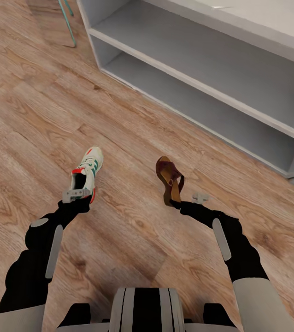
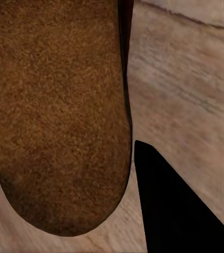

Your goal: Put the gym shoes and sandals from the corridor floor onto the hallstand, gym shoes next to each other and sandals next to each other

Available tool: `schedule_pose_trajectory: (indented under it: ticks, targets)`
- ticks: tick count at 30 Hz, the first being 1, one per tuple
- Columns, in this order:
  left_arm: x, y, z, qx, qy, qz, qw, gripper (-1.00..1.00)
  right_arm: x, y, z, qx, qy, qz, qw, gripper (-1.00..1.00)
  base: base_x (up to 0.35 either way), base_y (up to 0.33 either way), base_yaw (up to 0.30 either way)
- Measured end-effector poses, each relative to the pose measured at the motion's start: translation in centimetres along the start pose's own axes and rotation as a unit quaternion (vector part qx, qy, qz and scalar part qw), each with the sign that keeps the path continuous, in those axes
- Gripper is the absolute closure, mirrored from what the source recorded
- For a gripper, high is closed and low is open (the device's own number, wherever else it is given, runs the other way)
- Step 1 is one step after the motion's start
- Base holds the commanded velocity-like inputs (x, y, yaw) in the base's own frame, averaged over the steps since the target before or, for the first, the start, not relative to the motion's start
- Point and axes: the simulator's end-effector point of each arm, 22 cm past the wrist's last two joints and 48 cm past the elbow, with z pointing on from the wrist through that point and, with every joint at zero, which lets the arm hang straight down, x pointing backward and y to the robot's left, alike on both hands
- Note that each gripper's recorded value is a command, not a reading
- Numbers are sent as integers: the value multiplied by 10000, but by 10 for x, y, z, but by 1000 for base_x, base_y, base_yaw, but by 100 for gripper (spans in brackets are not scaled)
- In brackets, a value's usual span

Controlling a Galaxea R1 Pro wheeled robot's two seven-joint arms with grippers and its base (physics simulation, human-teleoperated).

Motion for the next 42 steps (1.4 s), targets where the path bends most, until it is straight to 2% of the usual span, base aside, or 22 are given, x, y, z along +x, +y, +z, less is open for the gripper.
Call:
schedule_pose_trajectory:
  ticks: [15, 22, 42]
  targets:
    - [16, -2, 7, 12, 157, -39, 9999, 100, 8, -5, 4, 19, 69, 35, 10000, 100, 0, 0, 239]
    - [1, -4, -2, 32, 32, -41, 10000, 100, -5, 5, -3, -26, -39, -20, 10000, 100, 0, 0, 195]
    - [-51, -19, -36, 156, -427, -88, 9989, 100, -59, 42, -38, -180, -510, -293, 9981, 100, 0, 0, 23]
